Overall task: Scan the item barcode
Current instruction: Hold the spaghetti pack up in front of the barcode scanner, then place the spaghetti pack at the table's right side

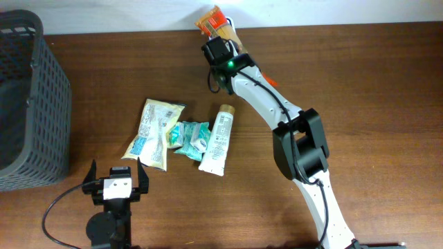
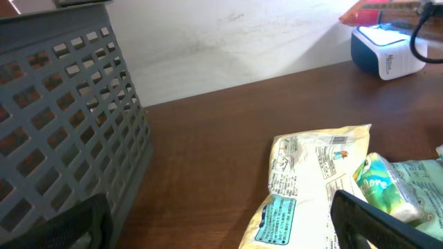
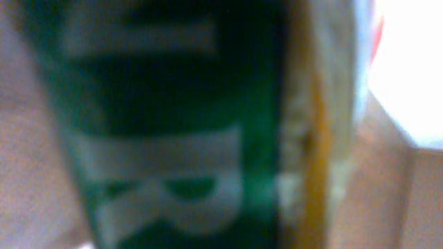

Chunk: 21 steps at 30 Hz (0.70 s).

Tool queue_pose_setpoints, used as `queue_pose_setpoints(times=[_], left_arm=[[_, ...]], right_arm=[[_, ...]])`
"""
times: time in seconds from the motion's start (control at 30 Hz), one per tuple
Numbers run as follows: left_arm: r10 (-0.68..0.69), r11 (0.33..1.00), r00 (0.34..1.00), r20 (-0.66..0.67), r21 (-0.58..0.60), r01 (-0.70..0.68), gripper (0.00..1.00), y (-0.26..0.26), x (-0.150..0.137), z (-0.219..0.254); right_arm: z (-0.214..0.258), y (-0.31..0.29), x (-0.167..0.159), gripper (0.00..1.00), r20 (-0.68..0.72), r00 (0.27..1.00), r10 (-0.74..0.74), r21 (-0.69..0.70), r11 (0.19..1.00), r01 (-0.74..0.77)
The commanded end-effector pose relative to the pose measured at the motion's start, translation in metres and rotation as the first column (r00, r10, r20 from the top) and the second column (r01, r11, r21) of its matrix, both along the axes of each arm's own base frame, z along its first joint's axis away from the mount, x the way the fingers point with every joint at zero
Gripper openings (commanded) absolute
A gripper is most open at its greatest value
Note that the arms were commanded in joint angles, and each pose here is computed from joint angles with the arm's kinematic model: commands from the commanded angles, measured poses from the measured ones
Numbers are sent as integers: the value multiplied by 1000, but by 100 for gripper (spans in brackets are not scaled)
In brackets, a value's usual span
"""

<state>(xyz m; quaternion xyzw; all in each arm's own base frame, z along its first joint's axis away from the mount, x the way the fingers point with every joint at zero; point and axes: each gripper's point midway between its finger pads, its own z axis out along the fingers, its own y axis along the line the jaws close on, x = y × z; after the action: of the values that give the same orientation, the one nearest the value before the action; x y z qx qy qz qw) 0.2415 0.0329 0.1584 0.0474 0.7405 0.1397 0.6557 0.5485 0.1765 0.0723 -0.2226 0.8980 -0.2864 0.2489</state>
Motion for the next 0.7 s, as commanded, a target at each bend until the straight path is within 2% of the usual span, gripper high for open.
queue_pose_setpoints(times=[0.0,0.1,0.2,0.33,0.5,0.6,0.67], left_arm=[[7,1000,1000,-2,15,-7,99,2,0,-2],[7,1000,1000,-2,15,-7,99,2,0,-2],[7,1000,1000,-2,15,-7,99,2,0,-2],[7,1000,1000,-2,15,-7,99,2,0,-2],[7,1000,1000,-2,15,-7,99,2,0,-2],[7,1000,1000,-2,15,-7,99,2,0,-2],[7,1000,1000,-2,15,-7,99,2,0,-2]], right_arm=[[153,10,-20,4,163,980,-111,420,907,33],[215,-23,-77,4,61,979,-193,610,784,117],[224,-104,-116,4,-64,926,-371,595,731,334],[168,-181,-140,4,-268,783,-562,459,640,616],[91,-220,-152,4,-379,675,-633,323,592,738],[41,-247,-163,4,-439,597,-671,317,507,802],[25,-266,-168,4,-438,563,-701,315,466,826]])
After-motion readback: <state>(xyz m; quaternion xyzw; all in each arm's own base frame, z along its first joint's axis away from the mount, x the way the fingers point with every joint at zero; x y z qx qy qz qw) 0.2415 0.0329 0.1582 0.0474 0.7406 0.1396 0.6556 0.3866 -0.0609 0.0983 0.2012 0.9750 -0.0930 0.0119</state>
